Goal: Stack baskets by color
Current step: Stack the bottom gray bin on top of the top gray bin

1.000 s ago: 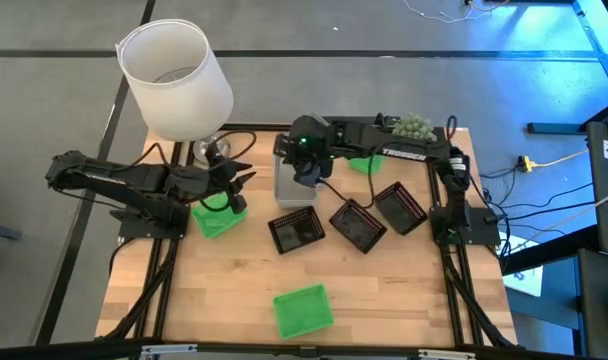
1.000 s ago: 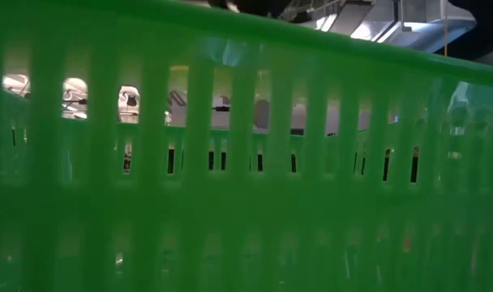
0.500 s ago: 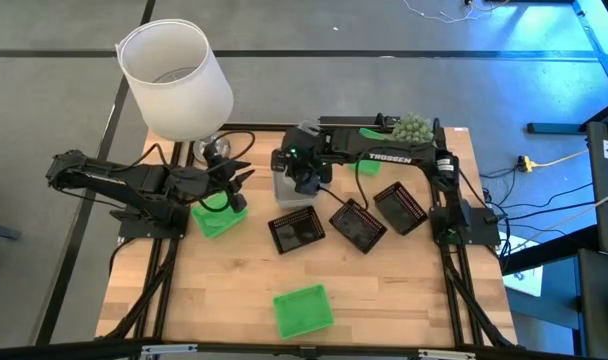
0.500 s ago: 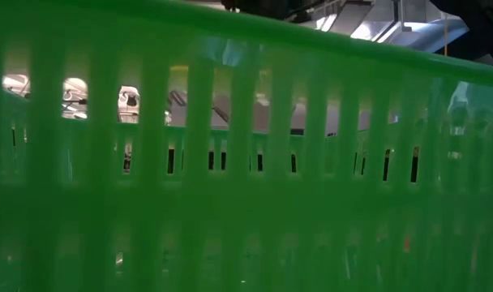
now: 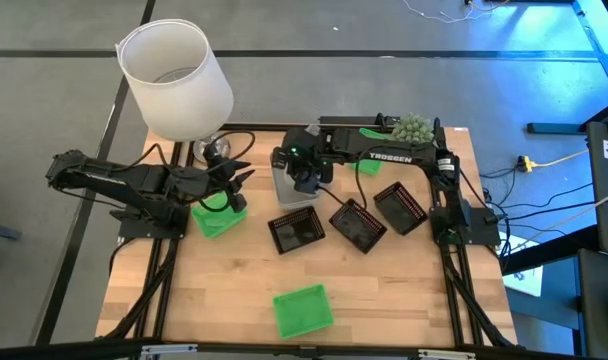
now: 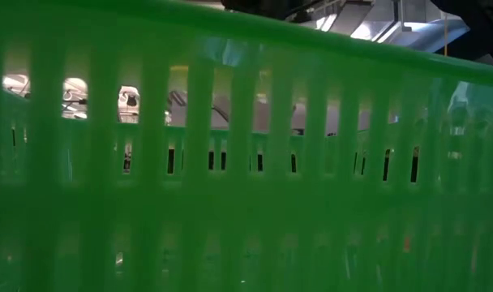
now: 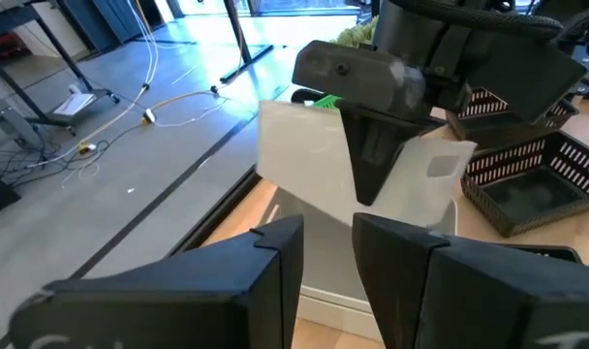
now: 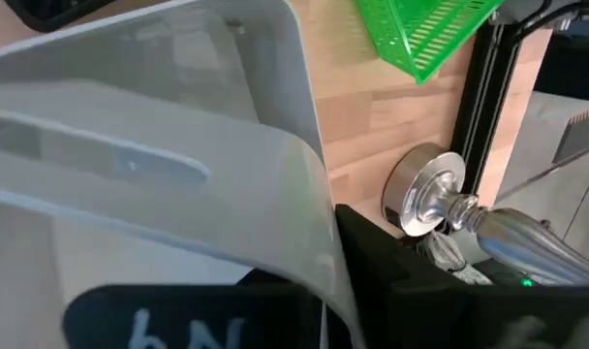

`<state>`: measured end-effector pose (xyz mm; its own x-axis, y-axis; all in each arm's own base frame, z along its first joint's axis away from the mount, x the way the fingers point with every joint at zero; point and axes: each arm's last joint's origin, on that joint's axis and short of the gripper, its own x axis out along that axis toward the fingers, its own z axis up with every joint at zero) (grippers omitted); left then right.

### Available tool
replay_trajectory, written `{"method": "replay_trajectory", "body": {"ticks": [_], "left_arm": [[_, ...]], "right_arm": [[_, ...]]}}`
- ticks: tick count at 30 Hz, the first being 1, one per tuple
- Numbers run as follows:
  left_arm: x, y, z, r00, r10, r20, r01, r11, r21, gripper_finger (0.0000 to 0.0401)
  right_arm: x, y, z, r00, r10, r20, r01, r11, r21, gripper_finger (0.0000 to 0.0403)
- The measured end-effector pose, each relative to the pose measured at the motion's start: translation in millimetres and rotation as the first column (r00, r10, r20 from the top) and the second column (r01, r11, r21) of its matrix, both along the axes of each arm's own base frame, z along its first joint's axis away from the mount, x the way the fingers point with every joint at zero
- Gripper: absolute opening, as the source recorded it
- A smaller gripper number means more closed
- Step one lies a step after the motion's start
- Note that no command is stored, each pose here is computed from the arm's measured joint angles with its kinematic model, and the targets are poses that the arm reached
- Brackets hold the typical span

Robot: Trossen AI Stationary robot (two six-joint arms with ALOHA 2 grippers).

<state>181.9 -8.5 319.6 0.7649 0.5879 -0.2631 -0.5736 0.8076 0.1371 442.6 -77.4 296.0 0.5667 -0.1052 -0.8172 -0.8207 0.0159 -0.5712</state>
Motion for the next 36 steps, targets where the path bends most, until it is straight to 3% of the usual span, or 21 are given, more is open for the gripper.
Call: {"method": "replay_trajectory", "body": {"ticks": [11, 15, 20, 28, 33, 36], "left_arm": [[0.0, 0.0, 0.1, 1.000, -0.001, -0.001, 0.001, 1.000, 0.002, 0.0085], [0.0, 0.0, 0.0, 1.000, -0.002, -0.004, 0.002, 1.000, 0.006, 0.0085], [0.0, 0.0, 0.0, 1.000, -0.002, -0.005, 0.002, 1.000, 0.006, 0.0085], [0.0, 0.0, -0.1, 1.000, -0.003, -0.005, 0.003, 1.000, 0.006, 0.0085], [0.0, 0.1, 0.0, 1.000, -0.002, -0.005, 0.002, 1.000, 0.006, 0.0085], [0.0, 0.1, 0.0, 1.000, -0.002, -0.005, 0.002, 1.000, 0.006, 0.0085]], "right_arm": [[-0.7, 0.1, -0.4, 0.998, -0.071, 0.000, 0.071, 0.996, 0.048, 0.0041], [-1.1, 0.7, -0.2, 0.999, -0.032, -0.009, 0.032, 0.999, 0.011, 0.0012], [-1.3, 5.9, -0.2, 0.998, -0.045, -0.032, 0.042, 0.995, -0.087, 0.0006], [-0.3, 28.1, -1.8, 0.986, 0.120, -0.112, -0.143, 0.962, -0.232, 0.0003], [0.5, 42.8, -2.2, 0.955, 0.251, -0.157, -0.286, 0.916, -0.281, 0.0002], [-0.2, 46.2, -3.1, 0.929, 0.329, -0.172, -0.365, 0.895, -0.258, 0.0002]]}}
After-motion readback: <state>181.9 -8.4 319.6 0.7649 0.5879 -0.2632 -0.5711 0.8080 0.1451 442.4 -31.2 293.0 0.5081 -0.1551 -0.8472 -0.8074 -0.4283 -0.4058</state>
